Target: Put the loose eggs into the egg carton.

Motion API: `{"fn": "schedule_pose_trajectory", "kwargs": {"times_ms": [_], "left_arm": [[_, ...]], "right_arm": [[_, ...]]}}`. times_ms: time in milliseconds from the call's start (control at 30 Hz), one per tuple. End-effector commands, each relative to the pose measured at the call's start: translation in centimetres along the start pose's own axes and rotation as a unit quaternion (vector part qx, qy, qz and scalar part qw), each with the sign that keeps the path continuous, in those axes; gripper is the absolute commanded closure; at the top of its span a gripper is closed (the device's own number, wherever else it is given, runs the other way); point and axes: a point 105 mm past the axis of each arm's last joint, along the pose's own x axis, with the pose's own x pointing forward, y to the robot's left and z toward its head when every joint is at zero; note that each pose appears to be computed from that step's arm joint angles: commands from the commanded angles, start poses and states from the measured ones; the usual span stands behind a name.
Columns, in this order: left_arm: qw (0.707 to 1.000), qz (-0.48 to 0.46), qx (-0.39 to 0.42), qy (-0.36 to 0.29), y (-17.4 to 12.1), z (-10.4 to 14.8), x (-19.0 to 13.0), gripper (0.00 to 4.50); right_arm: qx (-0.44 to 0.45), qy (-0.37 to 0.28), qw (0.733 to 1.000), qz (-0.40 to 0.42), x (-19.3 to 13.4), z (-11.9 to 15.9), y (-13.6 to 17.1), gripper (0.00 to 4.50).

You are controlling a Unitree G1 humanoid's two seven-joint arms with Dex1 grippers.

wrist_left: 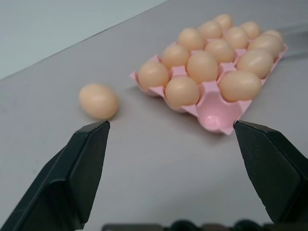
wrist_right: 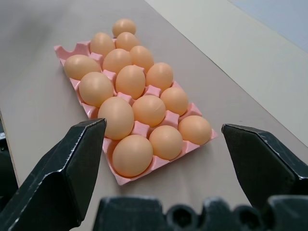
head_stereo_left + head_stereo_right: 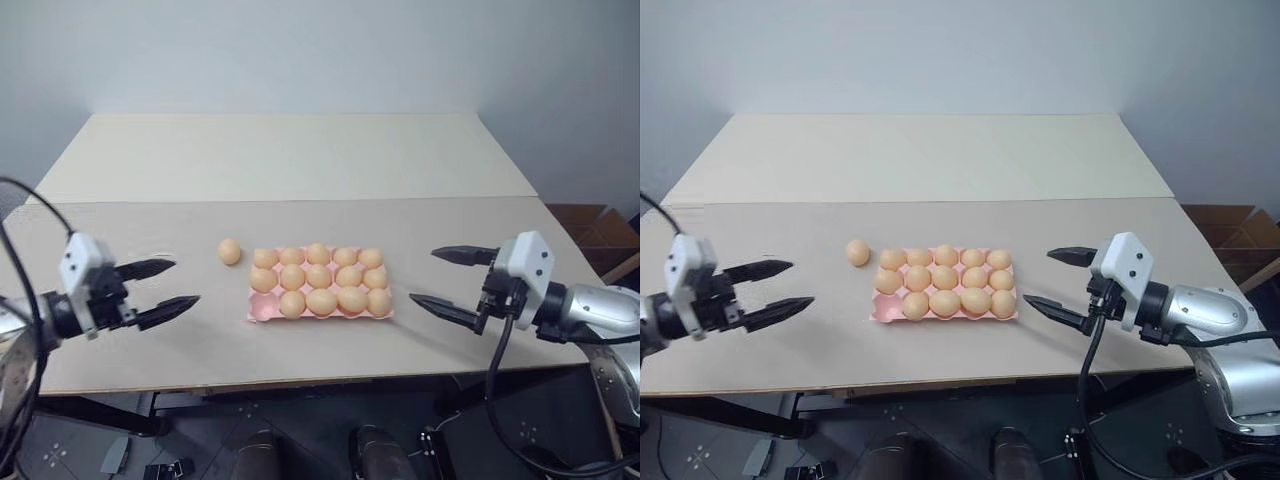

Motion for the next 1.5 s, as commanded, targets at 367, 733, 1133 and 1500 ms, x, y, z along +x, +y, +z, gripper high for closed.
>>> {"fn": "schedule_pose_trajectory", "kwargs": {"times_ms": [367,733,1133,1500], "left_arm": [[0.999,0.031,-0.008,-0.039,-1.6,0.8,-0.5,0.04],[0.977,0.198,-0.078,0.012,4.2,0.9,7.9,0.04],[0.959,0.251,-0.129,0.03,5.7,0.7,14.1,0.04],[0.957,0.236,-0.162,0.042,4.8,-0.4,16.5,0.21]], "right_arm": [[-0.009,-0.01,1.0,0.001,-0.4,0.5,-0.2,0.0],[-0.016,-0.011,1.0,-0.007,0.0,0.8,-0.3,0.0],[-0.02,-0.012,1.0,-0.009,0.2,1.0,-0.2,0.0],[-0.019,-0.015,1.0,-0.014,0.2,1.1,-0.1,0.0]]}}
